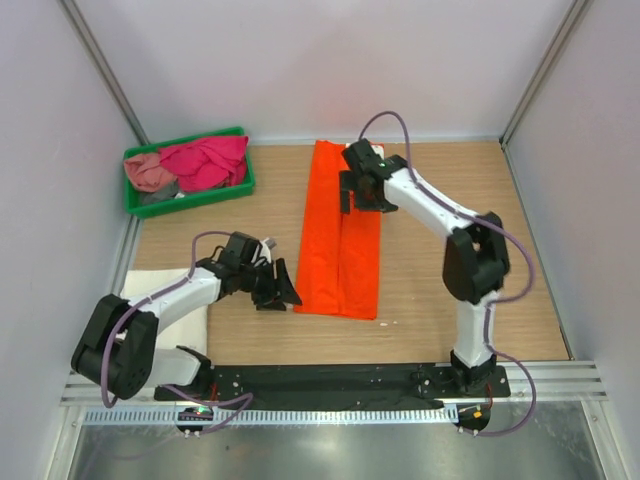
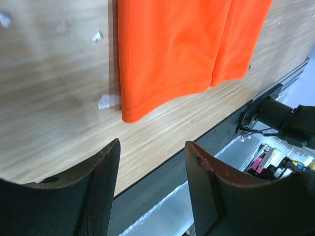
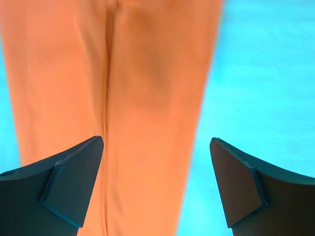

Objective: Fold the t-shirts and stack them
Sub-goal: Fold the tshirt

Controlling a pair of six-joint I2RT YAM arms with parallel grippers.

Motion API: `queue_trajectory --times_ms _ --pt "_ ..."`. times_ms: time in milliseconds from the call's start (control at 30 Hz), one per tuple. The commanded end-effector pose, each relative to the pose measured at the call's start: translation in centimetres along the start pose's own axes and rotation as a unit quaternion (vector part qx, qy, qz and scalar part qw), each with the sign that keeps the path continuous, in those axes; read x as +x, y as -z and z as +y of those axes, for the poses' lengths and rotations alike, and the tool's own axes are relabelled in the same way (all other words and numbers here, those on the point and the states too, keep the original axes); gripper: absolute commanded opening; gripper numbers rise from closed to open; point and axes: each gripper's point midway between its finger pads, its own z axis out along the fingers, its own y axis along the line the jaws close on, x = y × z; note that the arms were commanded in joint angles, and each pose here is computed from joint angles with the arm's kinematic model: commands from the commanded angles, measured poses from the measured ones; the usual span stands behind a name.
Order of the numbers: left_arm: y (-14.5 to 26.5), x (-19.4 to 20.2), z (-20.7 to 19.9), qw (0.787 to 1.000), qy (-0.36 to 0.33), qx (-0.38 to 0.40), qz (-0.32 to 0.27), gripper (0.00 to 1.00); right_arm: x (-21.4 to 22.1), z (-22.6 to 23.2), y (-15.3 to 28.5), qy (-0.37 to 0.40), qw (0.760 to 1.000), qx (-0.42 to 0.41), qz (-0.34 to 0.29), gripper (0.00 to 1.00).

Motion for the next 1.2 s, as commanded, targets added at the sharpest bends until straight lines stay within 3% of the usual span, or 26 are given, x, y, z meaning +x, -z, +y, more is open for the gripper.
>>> queue_trajectory --times_ms 0,133,267,400,567,733,833,1033,1167 --pt "-0.1 -1.3 -0.9 1.000 -0.021 0.018 0.007 0.56 2.0 -1.4 6.3 0.003 0.998 -0.063 -0.002 0.97" --pt "-1.4 -2.0 -0.1 1.000 -0.017 0.011 0.020 0.54 10.1 -3.2 7.4 -0.020 0.992 -0.123 0.033 0.93" --pt "-2.1 -2.4 0.8 0.999 -0.015 0.000 0.030 0.50 16.1 -2.8 7.7 -0.092 0.971 -0.207 0.071 0.73" --pt "-1.9 -3.3 1.4 1.000 -0.011 -0.003 0.021 0.50 20.4 -2.4 7.2 -0.134 0.954 -0.252 0.088 0.66" --pt "-2.5 -4.1 1.5 0.999 -0.026 0.000 0.026 0.52 21.7 -3.3 6.2 -0.156 0.951 -0.253 0.087 0.63" --pt "-3.7 -5.2 1.6 0.999 -0.030 0.003 0.031 0.50 23.4 -2.3 5.4 -0.176 0.935 -0.279 0.128 0.44" --pt "-4.0 -5.7 1.7 0.999 -0.037 0.000 0.031 0.49 24.1 -1.9 5.6 -0.196 0.927 -0.288 0.141 0.45" --pt "-4.5 -6.0 2.3 0.998 -0.047 -0.013 0.037 0.48 25.1 -3.0 4.7 -0.210 0.933 -0.254 0.144 0.46" --pt "-4.9 -5.9 2.5 0.998 -0.050 -0.009 0.048 0.41 26.0 -3.4 4.2 -0.213 0.934 -0.243 0.150 0.46"
